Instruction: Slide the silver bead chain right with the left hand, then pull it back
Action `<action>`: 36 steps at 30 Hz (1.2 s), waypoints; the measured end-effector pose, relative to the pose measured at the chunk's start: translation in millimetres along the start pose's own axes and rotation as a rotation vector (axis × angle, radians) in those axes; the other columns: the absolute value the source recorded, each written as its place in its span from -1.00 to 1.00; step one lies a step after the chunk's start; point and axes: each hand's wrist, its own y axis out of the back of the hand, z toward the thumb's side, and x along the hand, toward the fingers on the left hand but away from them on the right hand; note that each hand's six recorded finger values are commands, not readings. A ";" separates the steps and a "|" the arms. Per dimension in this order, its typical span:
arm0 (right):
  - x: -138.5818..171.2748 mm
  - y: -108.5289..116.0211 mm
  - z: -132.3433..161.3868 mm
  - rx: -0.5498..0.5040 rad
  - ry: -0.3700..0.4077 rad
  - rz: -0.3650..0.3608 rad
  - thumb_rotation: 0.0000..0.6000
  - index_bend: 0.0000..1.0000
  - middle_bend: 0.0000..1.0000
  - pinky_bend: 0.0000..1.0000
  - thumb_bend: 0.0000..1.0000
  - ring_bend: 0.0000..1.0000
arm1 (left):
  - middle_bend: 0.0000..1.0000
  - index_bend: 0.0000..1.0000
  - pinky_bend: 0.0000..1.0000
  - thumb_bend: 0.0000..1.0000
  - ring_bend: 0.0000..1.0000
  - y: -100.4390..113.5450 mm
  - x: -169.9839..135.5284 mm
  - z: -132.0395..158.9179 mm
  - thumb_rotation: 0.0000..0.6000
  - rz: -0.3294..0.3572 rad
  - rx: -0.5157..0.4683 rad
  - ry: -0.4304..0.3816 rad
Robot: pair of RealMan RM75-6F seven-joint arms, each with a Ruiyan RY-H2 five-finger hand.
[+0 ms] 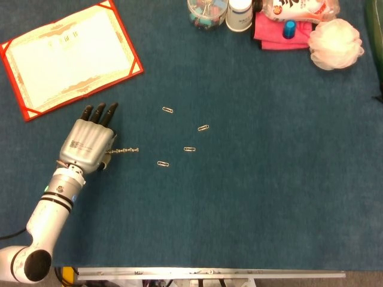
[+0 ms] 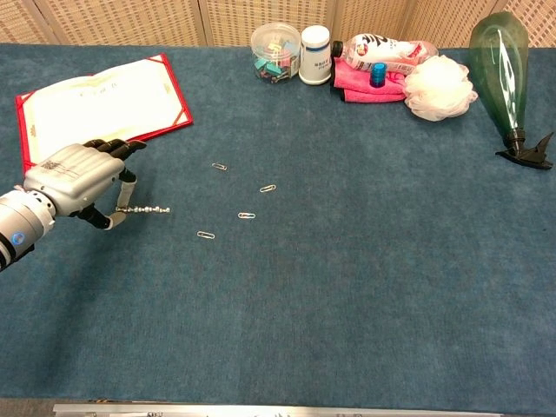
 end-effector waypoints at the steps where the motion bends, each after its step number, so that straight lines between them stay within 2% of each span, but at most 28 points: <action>1: 0.1 0.6 0.2 -0.001 0.001 -0.002 1.00 0.08 -0.07 -0.10 0.23 -0.16 | -1.00 0.15 -0.82 -0.33 -0.99 1.4 -1.1 1.9 1.00 0.003 0.005 -0.004; 11: 1.3 7.3 0.9 -0.010 0.004 -0.022 1.00 0.08 -0.07 -0.10 0.23 -0.16 | -1.00 0.15 -0.82 -0.34 -0.99 11.6 -11.8 25.5 1.00 0.024 0.065 -0.060; 22: 2.3 13.3 0.6 -0.015 0.004 -0.039 1.00 0.08 -0.07 -0.10 0.23 -0.16 | -1.00 0.15 -0.82 -0.34 -0.99 2.6 -9.0 48.0 1.00 0.002 0.075 -0.106; 36: 2.2 15.4 -0.3 -0.019 0.001 -0.045 1.00 0.08 -0.07 -0.10 0.23 -0.16 | -1.00 0.15 -0.82 -0.33 -0.99 -6.5 10.9 52.5 1.00 -0.031 0.079 -0.087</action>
